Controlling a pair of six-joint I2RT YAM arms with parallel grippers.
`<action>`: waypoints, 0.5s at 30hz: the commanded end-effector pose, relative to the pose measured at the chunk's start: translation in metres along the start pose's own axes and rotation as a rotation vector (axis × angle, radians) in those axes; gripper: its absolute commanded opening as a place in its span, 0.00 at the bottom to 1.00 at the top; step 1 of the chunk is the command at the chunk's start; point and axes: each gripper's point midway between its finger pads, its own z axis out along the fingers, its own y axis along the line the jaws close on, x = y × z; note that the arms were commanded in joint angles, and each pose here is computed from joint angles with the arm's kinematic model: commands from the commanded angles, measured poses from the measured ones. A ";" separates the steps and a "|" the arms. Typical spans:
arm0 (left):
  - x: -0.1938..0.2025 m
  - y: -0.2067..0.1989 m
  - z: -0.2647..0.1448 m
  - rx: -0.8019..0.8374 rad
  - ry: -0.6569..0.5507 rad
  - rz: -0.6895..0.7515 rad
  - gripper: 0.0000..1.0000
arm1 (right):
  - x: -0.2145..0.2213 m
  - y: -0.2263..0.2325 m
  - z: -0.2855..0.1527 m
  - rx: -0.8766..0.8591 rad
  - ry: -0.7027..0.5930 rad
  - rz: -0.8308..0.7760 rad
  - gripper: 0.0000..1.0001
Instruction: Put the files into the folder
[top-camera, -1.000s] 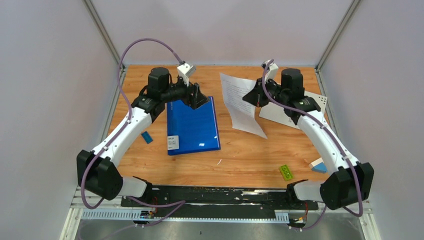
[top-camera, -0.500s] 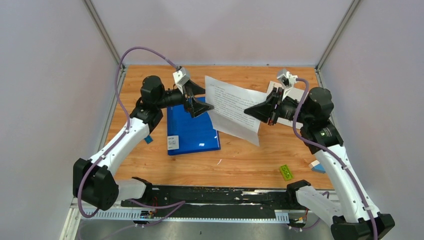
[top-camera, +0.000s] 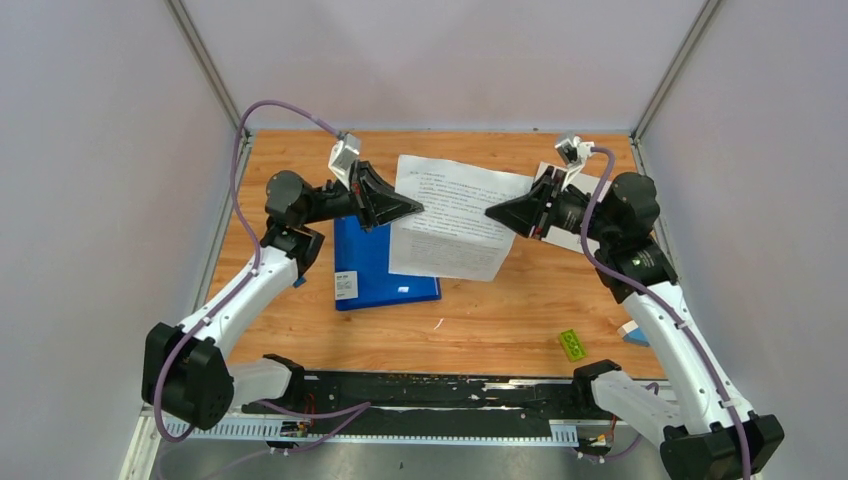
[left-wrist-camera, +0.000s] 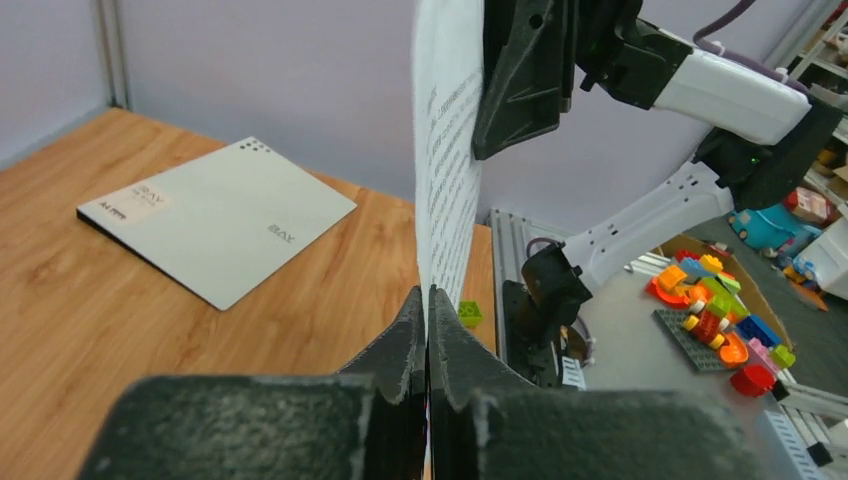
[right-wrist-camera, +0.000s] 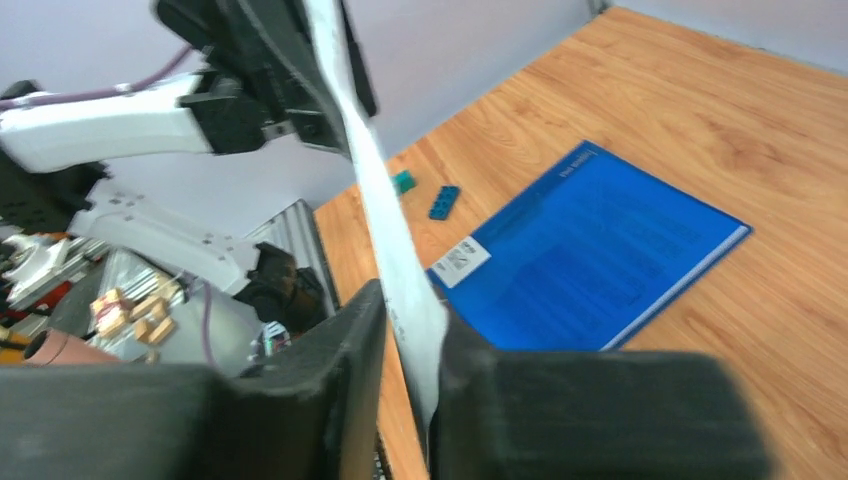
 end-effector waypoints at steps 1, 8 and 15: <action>0.001 0.012 -0.005 -0.119 0.062 -0.021 0.00 | -0.001 -0.037 0.000 0.171 -0.040 0.062 0.30; 0.032 0.067 -0.049 -0.558 0.224 0.003 0.00 | -0.001 -0.118 -0.040 0.599 -0.059 0.100 0.85; 0.065 0.085 -0.083 -0.761 0.310 -0.075 0.00 | 0.018 -0.238 -0.111 0.999 0.017 0.168 0.97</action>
